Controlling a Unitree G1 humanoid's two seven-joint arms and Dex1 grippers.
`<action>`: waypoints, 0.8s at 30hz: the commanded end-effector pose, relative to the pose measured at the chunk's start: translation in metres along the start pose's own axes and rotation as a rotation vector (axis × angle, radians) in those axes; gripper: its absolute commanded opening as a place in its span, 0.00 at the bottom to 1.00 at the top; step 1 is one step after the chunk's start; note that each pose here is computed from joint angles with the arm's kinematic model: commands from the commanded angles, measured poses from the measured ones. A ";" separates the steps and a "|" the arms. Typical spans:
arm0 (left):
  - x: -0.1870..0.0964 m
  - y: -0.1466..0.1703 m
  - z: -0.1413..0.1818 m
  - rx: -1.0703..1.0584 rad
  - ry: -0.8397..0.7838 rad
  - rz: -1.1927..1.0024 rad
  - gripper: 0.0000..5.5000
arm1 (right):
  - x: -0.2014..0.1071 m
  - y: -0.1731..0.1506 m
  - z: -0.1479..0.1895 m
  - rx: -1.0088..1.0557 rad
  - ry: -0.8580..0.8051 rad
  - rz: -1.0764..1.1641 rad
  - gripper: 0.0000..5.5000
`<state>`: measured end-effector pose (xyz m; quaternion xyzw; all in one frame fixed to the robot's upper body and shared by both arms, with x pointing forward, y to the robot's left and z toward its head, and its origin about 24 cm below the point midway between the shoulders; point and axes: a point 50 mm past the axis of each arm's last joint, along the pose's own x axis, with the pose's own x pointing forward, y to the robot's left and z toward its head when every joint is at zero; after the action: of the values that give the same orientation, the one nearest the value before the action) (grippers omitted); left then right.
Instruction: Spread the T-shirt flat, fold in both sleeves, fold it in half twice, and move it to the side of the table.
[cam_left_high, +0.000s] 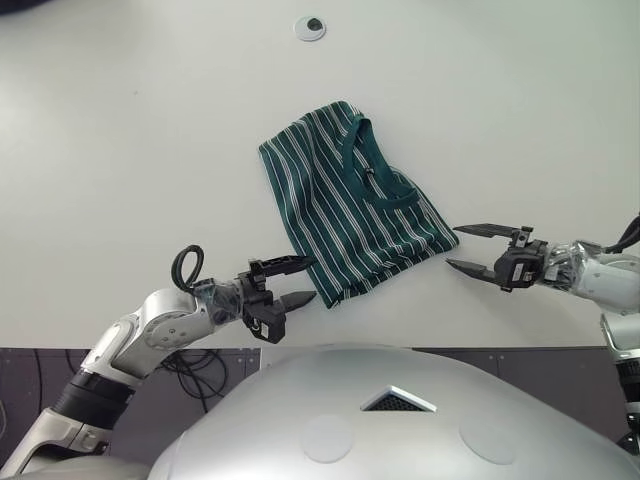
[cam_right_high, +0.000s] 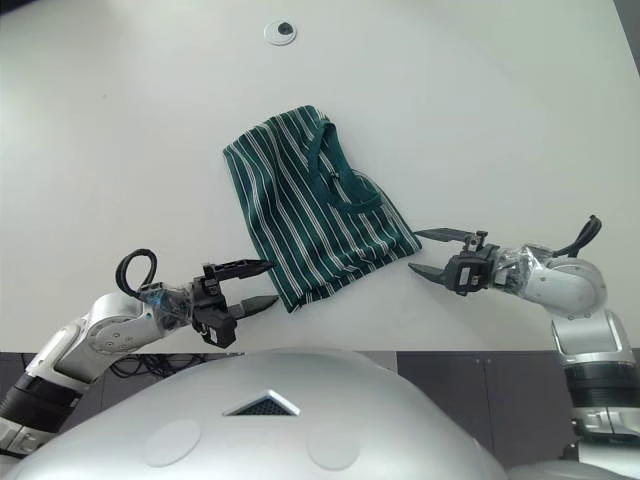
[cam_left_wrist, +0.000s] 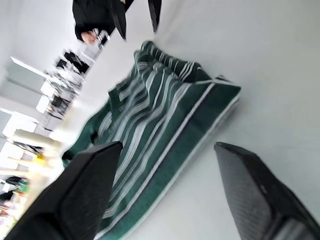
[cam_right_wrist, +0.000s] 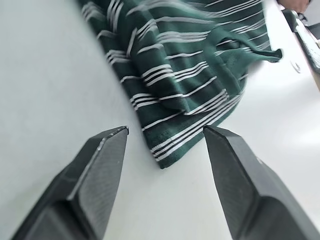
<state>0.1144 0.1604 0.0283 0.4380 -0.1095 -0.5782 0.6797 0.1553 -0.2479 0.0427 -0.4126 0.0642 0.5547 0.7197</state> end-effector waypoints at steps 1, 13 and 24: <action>0.006 -0.019 -0.002 0.038 -0.003 -0.089 0.62 | 0.014 0.000 0.001 -0.099 -0.012 -0.014 0.50; 0.014 -0.025 -0.001 0.061 -0.050 -0.125 0.38 | 0.041 0.002 0.003 -0.230 -0.031 0.053 0.37; 0.014 -0.021 -0.004 0.058 -0.044 -0.139 0.11 | 0.034 0.009 -0.001 -0.182 -0.005 0.113 0.01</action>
<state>0.1152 0.1419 0.0225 0.4364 -0.1759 -0.6005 0.6466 0.1686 -0.2156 0.0273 -0.4740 -0.0120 0.5810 0.6615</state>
